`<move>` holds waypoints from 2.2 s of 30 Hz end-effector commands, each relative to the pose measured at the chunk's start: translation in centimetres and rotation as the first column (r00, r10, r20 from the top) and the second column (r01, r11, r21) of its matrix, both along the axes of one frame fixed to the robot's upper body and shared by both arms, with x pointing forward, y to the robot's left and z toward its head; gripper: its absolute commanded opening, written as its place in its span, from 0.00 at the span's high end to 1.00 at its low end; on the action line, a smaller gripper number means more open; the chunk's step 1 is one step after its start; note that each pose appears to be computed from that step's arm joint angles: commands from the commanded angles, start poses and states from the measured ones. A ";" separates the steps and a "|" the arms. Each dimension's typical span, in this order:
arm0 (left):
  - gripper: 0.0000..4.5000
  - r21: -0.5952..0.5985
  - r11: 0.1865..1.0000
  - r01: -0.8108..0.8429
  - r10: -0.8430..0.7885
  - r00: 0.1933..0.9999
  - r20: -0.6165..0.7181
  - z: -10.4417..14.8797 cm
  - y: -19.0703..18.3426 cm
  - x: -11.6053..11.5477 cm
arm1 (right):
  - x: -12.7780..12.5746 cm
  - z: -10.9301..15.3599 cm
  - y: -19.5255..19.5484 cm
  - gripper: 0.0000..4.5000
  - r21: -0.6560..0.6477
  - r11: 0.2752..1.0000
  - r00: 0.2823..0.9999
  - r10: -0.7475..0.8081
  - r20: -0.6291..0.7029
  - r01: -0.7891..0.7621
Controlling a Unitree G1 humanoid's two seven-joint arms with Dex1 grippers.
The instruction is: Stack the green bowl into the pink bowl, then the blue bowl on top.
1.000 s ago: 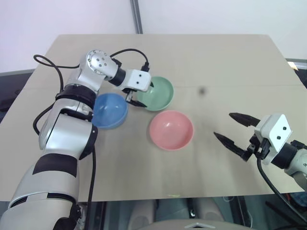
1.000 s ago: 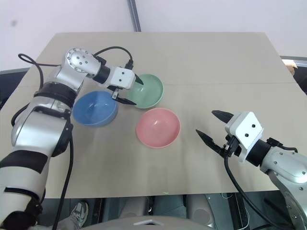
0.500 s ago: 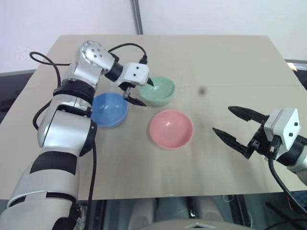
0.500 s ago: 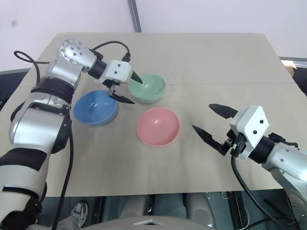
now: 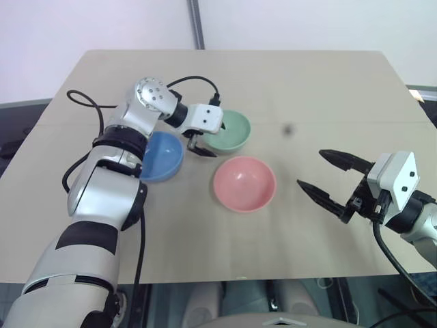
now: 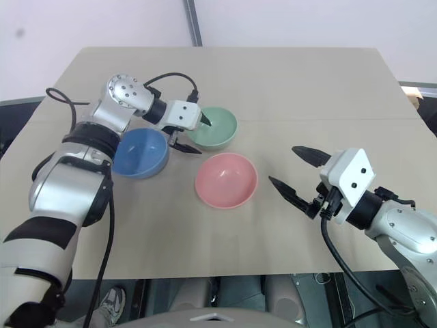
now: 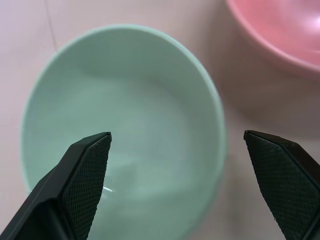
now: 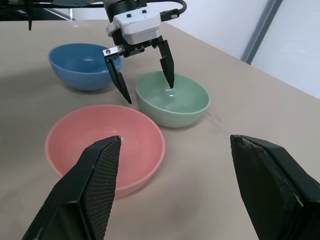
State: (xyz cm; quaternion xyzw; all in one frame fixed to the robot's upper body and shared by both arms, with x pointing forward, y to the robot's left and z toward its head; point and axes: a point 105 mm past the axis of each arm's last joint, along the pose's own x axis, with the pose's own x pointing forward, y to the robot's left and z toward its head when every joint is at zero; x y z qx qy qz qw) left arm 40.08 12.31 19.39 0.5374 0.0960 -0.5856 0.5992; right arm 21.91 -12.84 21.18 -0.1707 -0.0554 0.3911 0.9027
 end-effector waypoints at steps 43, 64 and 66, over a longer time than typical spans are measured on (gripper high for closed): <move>0.99 0.108 0.755 0.647 -0.651 0.759 0.003 3.4 -2.7 -10.7 | 0.5 0.5 -0.6 0.14 -0.028 0.999 0.998 -0.029 0.055 0.031; 0.43 0.081 0.737 0.671 -0.670 0.741 -0.042 3.6 -3.0 -11.1 | -0.1 0.0 -0.4 0.14 -0.017 0.999 0.997 -0.045 0.055 0.046; 0.43 0.024 0.801 0.599 -0.598 0.801 -0.019 4.9 -3.1 -10.0 | -0.2 -0.1 -0.1 0.14 -0.018 1.000 0.999 -0.022 0.049 0.023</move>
